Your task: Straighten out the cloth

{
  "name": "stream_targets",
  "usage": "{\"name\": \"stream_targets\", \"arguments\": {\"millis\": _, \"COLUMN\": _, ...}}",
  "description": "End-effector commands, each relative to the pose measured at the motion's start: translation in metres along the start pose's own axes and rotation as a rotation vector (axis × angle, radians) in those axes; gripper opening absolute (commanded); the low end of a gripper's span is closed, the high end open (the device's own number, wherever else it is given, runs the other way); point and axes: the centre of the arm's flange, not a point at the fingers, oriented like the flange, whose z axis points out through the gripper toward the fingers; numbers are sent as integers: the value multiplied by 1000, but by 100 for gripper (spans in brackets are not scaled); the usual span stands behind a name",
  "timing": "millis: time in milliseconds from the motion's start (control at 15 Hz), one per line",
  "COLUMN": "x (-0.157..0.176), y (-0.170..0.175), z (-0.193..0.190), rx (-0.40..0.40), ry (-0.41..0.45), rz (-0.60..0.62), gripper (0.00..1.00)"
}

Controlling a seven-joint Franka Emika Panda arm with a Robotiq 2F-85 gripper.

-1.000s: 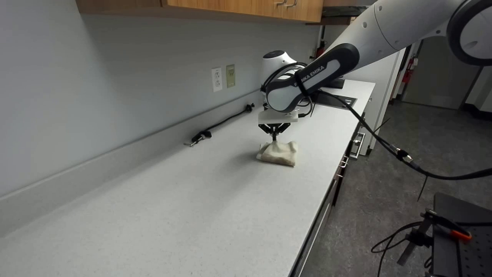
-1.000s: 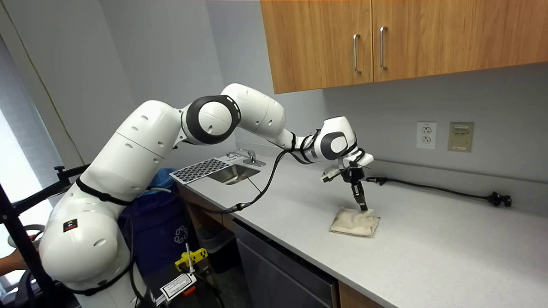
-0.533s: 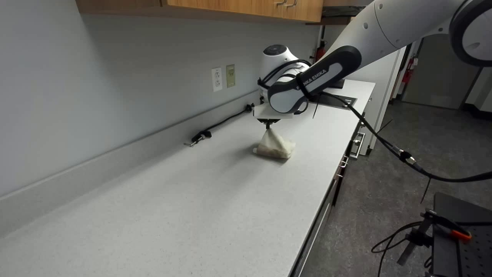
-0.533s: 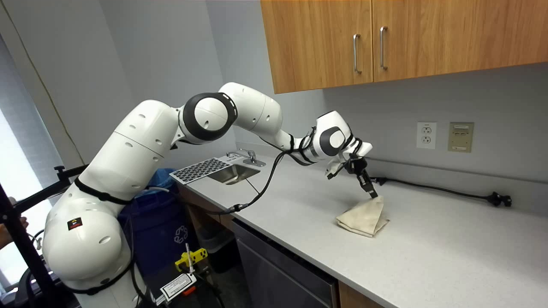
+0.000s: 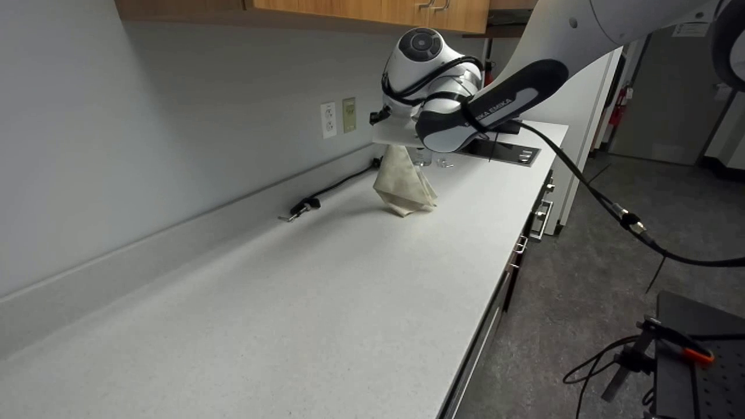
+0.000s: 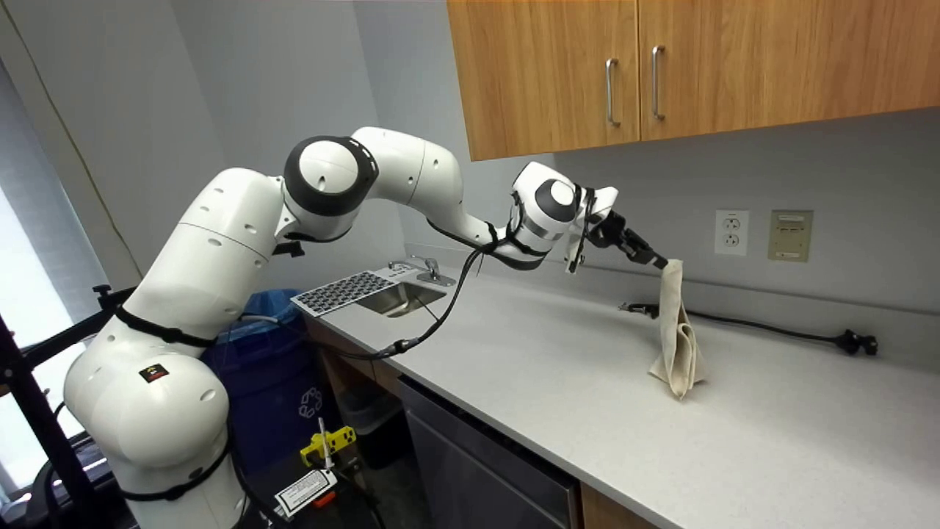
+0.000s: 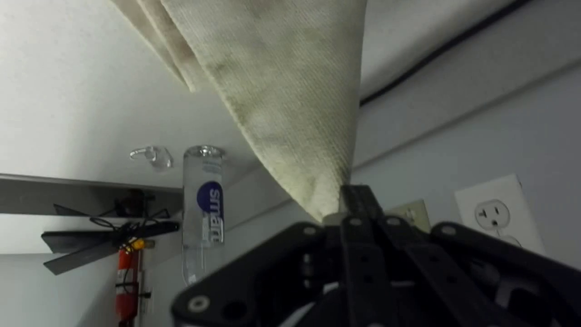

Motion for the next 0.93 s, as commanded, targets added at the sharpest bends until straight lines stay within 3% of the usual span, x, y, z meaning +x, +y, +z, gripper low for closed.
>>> {"name": "stream_targets", "arguments": {"millis": 0, "x": -7, "y": 10, "z": -32, "rx": 28, "ry": -17, "rz": 33, "gripper": 0}}
{"name": "stream_targets", "arguments": {"millis": 133, "x": -22, "y": 6, "z": -41, "rx": 72, "ry": -131, "rz": 10, "gripper": 0}}
{"name": "stream_targets", "arguments": {"millis": 467, "x": -87, "y": -14, "z": -88, "rx": 193, "ry": -319, "rz": -87, "gripper": 0}}
{"name": "stream_targets", "arguments": {"millis": 867, "x": -151, "y": -16, "z": -124, "rx": 269, "ry": -594, "rz": -224, "gripper": 0}}
